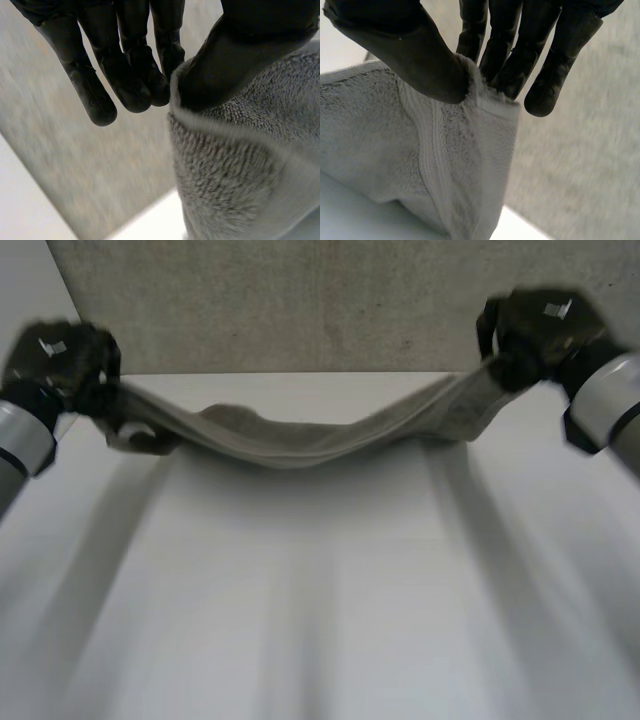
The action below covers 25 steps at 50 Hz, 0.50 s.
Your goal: Fold the towel.
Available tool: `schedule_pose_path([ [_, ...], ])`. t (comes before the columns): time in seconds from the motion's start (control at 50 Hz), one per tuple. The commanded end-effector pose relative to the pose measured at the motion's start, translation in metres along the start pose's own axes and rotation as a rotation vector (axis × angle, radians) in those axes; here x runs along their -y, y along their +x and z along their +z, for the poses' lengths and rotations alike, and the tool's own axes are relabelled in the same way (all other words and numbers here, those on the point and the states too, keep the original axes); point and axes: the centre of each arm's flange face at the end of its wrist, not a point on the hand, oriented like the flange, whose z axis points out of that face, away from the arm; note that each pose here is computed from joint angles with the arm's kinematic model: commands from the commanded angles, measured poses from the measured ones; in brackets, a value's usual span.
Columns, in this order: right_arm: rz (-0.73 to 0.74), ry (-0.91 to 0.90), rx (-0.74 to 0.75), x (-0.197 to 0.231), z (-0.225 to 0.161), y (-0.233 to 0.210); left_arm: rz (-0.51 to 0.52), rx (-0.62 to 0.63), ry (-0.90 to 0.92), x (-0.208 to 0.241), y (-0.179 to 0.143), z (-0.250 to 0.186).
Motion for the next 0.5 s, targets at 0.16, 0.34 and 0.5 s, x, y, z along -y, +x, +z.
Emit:
schedule_pose_path([
  [0.16,-0.337,-0.188,0.056,0.057,-0.020,0.019,-0.136,-0.120,0.091,0.067,-0.004,-0.018],
  [0.34,-0.521,-0.382,0.051,-0.020,0.025,0.007,-0.218,-0.154,-0.178,-0.027,0.000,0.027],
  [0.5,-0.596,-0.121,-0.032,-0.031,0.086,-0.006,-0.056,-0.202,-0.173,-0.054,0.024,0.083],
])
